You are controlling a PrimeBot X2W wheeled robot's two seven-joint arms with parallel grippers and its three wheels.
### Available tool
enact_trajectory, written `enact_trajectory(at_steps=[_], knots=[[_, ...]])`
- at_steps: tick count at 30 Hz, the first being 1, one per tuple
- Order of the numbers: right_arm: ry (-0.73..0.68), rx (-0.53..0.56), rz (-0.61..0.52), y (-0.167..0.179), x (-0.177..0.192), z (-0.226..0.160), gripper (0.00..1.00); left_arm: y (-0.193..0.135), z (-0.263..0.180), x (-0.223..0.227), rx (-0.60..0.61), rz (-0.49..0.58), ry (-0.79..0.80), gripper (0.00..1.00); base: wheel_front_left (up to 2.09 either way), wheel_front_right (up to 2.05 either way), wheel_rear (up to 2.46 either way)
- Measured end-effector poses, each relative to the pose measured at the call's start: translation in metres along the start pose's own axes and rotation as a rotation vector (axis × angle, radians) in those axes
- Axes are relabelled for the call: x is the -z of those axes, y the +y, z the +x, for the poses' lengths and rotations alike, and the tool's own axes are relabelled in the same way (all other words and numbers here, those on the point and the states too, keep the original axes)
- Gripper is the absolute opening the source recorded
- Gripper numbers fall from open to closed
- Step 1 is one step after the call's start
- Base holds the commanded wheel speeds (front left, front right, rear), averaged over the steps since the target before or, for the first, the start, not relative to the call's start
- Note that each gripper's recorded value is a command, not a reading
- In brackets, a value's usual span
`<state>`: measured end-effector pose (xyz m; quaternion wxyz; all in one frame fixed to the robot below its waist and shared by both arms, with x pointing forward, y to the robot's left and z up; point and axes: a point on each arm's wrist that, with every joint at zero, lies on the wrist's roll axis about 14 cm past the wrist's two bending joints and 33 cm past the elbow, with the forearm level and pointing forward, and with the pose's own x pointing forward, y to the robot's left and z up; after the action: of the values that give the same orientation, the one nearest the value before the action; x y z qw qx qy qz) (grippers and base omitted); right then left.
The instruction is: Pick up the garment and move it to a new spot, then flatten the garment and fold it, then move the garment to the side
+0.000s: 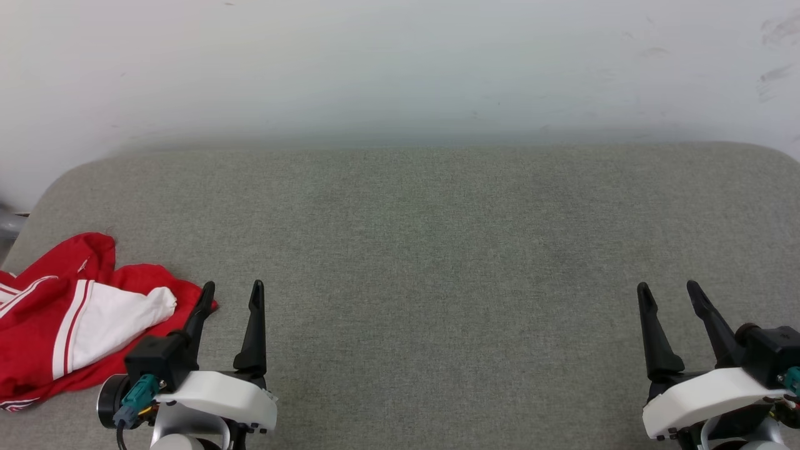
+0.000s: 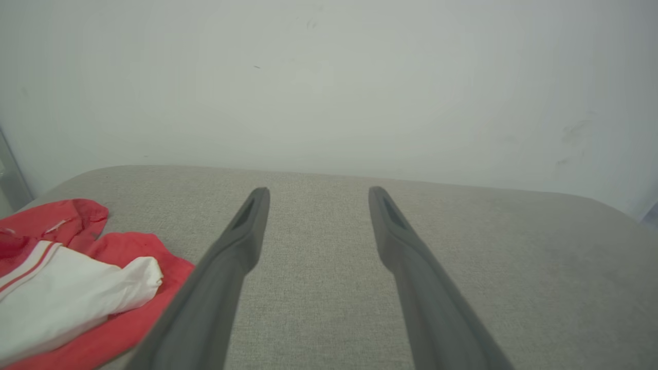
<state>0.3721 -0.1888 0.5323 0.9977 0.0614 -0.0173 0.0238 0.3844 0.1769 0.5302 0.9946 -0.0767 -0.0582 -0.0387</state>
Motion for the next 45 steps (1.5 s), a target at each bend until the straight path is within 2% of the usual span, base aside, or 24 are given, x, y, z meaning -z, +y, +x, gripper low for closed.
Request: enact_trajectory(at_steps=[14,21,29,41,45], knots=[[-0.021,-0.006,-0.055,0.002,-0.003,0.001,1.0,-0.002,-0.002,0.001,0.022,0.064,-0.011,1.0,0.0,0.0,0.0],[-0.021,-0.067,-0.093,0.021,-0.001,0.009,1.0,0.014,-0.011,-0.005,-0.023,0.083,-0.028,1.0,0.0,0.0,0.0],[-0.026,-0.21,-0.12,0.07,0.003,0.025,1.0,0.051,-0.035,-0.014,-0.136,0.144,-0.043,1.0,0.0,0.0,0.0],[-0.018,-0.469,-0.09,0.163,0.011,0.045,1.0,0.12,-0.099,-0.032,-0.4,0.152,-0.07,1.0,0.0,0.0,0.0],[-0.011,-0.533,-0.08,0.187,0.015,0.047,1.0,0.134,-0.119,-0.036,-0.466,0.155,-0.074,1.0,0.0,0.0,0.0]])
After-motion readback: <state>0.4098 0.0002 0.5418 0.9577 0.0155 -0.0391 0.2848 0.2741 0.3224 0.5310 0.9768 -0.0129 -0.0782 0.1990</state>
